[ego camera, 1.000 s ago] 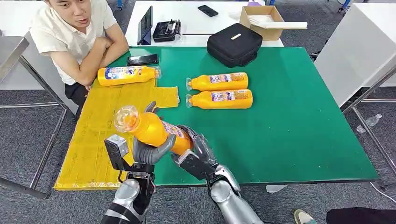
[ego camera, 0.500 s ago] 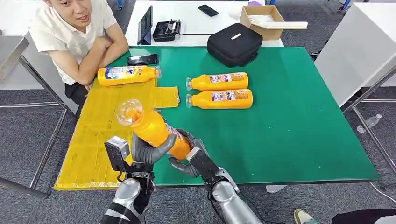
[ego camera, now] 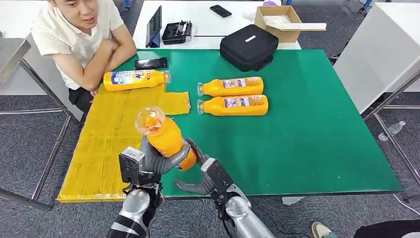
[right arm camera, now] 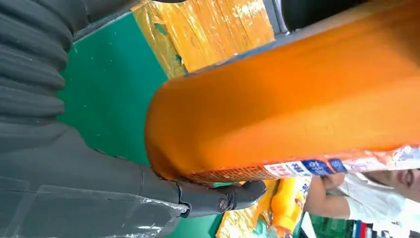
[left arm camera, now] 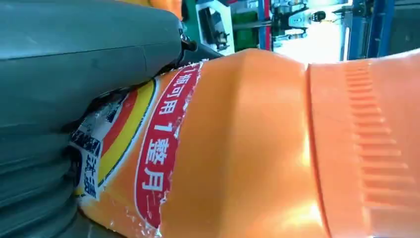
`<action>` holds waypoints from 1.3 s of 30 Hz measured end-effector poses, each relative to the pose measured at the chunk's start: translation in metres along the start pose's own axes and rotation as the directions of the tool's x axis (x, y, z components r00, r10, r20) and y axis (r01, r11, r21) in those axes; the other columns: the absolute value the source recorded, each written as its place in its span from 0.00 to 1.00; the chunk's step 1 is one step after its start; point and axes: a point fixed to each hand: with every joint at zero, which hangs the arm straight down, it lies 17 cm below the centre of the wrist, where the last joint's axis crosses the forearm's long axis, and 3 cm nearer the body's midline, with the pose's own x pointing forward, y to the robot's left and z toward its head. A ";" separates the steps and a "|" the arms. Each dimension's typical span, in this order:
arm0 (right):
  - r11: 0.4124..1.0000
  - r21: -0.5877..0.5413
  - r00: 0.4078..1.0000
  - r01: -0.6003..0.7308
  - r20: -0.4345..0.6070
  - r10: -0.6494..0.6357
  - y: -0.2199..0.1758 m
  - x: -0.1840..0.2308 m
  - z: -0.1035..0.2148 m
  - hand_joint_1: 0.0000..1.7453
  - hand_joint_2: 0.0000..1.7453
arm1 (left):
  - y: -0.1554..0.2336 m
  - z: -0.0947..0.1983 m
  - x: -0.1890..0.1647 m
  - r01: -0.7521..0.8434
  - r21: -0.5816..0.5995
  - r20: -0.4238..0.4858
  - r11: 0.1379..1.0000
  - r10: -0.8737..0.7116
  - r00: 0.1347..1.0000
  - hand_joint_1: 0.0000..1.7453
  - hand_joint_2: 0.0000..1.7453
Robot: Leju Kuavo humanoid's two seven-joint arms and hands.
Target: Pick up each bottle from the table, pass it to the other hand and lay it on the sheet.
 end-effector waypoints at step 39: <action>0.738 -0.526 0.874 -0.422 -0.021 0.485 -0.169 0.075 0.050 0.00 1.00 | 0.170 -0.013 0.025 0.890 0.147 -0.108 0.431 -0.888 0.447 1.00 1.00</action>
